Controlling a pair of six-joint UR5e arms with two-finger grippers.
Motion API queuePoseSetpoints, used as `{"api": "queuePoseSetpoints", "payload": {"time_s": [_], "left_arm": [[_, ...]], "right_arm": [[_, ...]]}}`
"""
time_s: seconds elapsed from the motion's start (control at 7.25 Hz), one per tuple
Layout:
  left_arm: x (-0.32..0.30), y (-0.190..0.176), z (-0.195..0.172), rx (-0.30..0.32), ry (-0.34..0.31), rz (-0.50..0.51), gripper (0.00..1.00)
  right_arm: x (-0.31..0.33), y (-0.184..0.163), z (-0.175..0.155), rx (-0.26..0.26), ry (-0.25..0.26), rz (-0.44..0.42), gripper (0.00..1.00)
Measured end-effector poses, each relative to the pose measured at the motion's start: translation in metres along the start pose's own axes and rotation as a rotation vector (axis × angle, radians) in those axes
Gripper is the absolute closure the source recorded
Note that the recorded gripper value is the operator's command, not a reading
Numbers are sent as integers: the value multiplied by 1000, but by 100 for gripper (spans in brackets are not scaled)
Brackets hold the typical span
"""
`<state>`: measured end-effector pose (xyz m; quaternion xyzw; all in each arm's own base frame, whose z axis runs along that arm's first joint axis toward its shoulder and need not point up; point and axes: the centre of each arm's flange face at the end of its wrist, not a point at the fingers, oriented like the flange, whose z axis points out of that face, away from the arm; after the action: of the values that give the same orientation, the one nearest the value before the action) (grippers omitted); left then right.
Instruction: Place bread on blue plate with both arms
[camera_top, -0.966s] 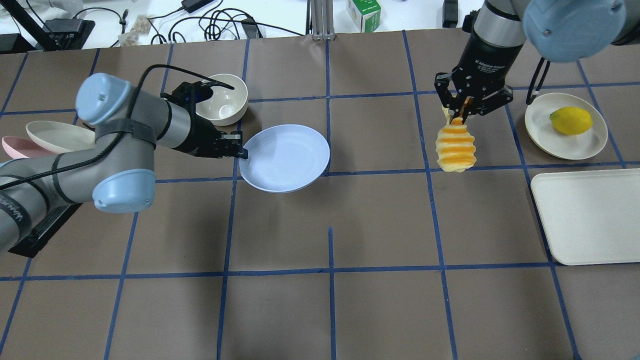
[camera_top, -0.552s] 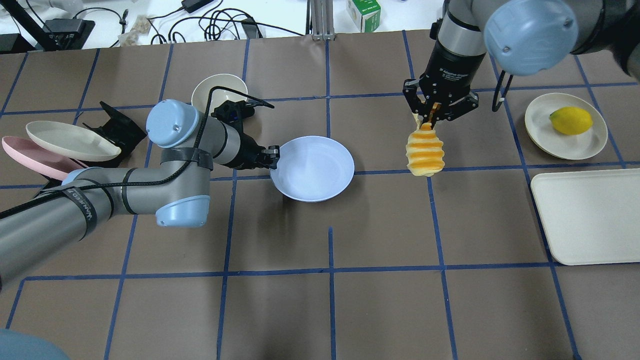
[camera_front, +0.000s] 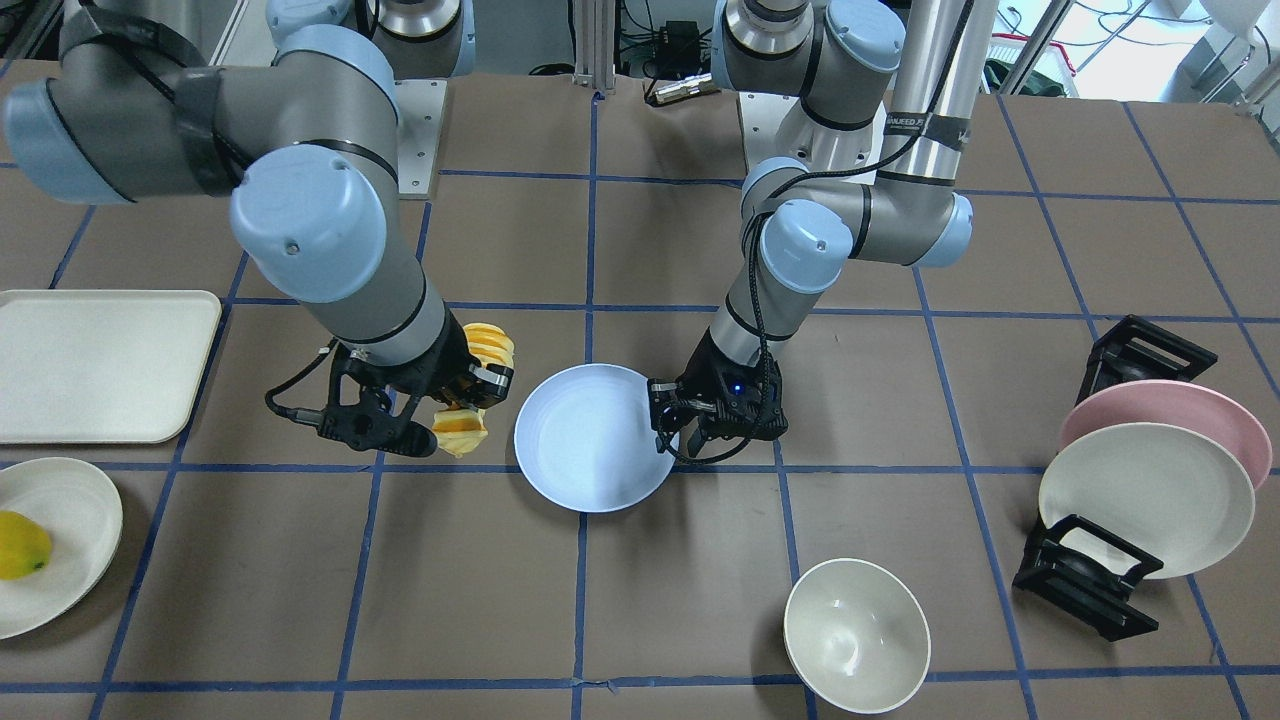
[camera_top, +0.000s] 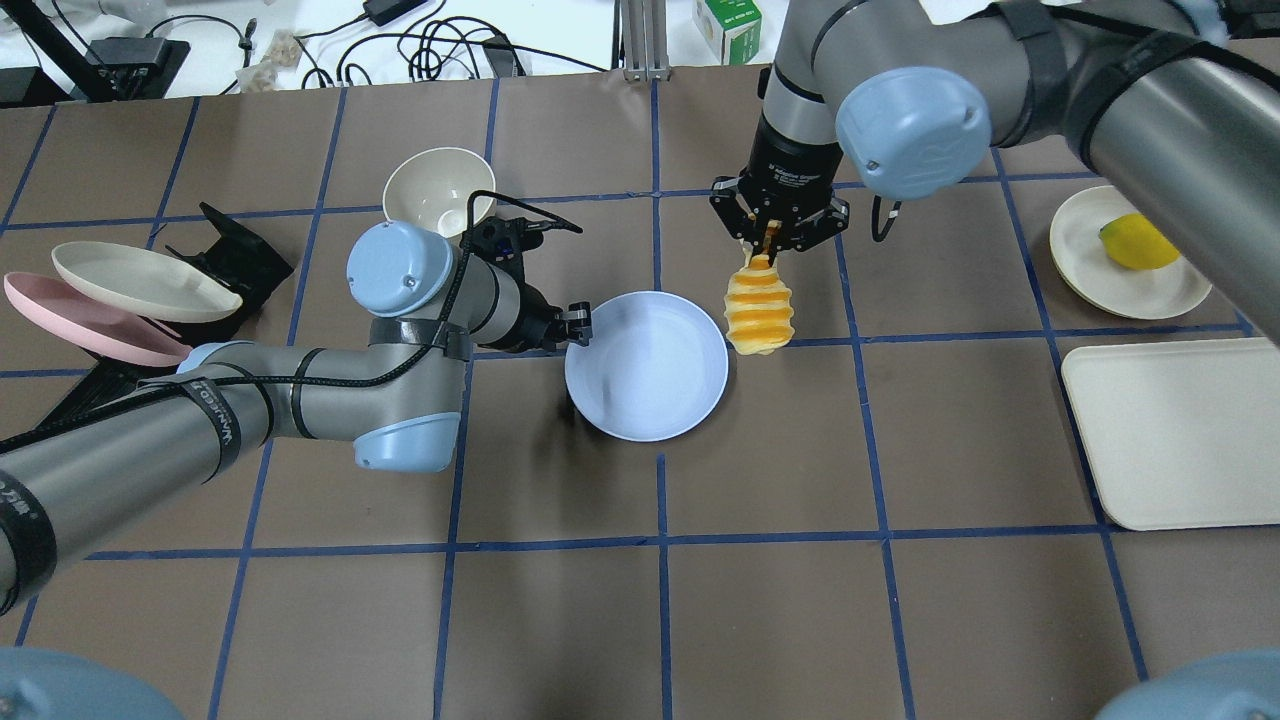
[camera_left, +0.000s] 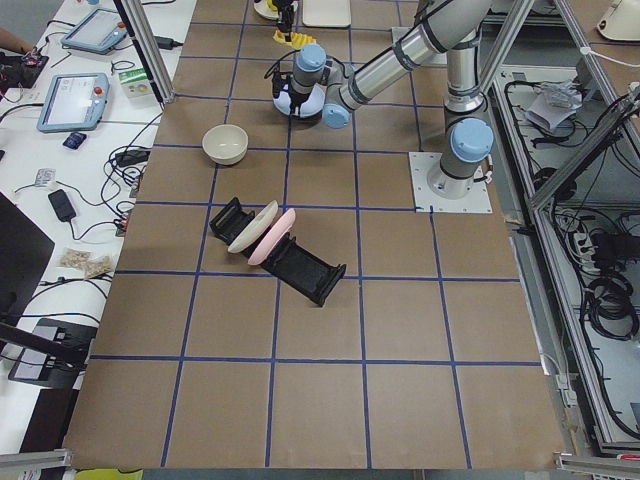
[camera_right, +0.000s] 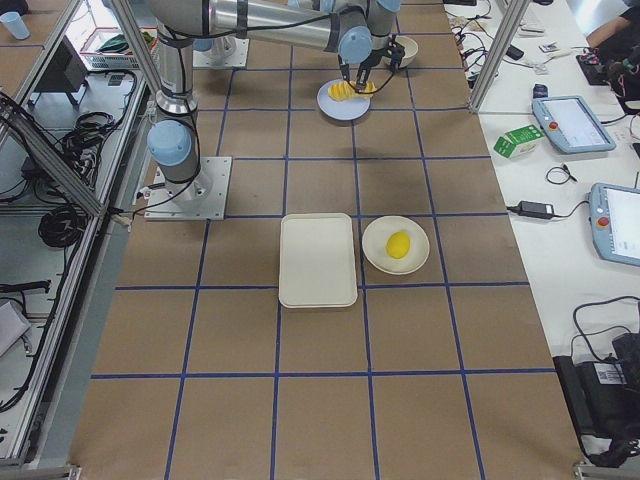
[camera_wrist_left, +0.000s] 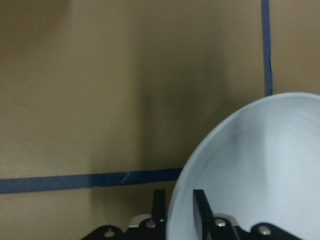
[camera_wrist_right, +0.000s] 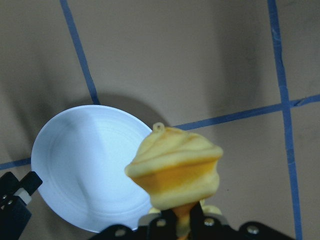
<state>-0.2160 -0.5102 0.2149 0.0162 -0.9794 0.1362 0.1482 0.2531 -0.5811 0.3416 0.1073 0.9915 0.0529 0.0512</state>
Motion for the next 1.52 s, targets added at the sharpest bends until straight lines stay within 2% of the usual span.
{"api": "queuePoseSetpoints", "payload": {"time_s": [0.14, 0.28, 0.55, 0.83, 0.97, 1.1, 1.24, 1.38, 1.52], "left_arm": [[-5, -21, -24, 21, -11, 0, 0], [-13, -41, -54, 1, -33, 13, 0], [-14, -71, -134, -115, -135, 82, 0], [5, -78, -227, -216, -208, 111, 0], [16, -71, -261, -239, -219, 115, 0], [22, -65, -275, -252, -246, 125, 0], [24, -62, -278, -258, -298, 142, 0], [26, -60, -279, -259, -337, 155, 0], [27, -61, -282, -253, -348, 157, 0]], "right_arm": [[-18, -4, 19, 22, -5, -30, 100], [-36, -5, 38, 33, -7, -41, 100], [-57, -5, 74, 22, -6, 4, 100], [-78, 4, 106, 2, 5, -10, 100], [-87, 12, 119, -15, 16, -28, 90], [-91, 18, 131, -32, 28, -41, 85], [-92, 26, 143, -50, 39, -51, 64], [-91, 33, 152, -60, 46, -59, 1], [-92, 35, 155, -52, 43, -66, 0]]}}
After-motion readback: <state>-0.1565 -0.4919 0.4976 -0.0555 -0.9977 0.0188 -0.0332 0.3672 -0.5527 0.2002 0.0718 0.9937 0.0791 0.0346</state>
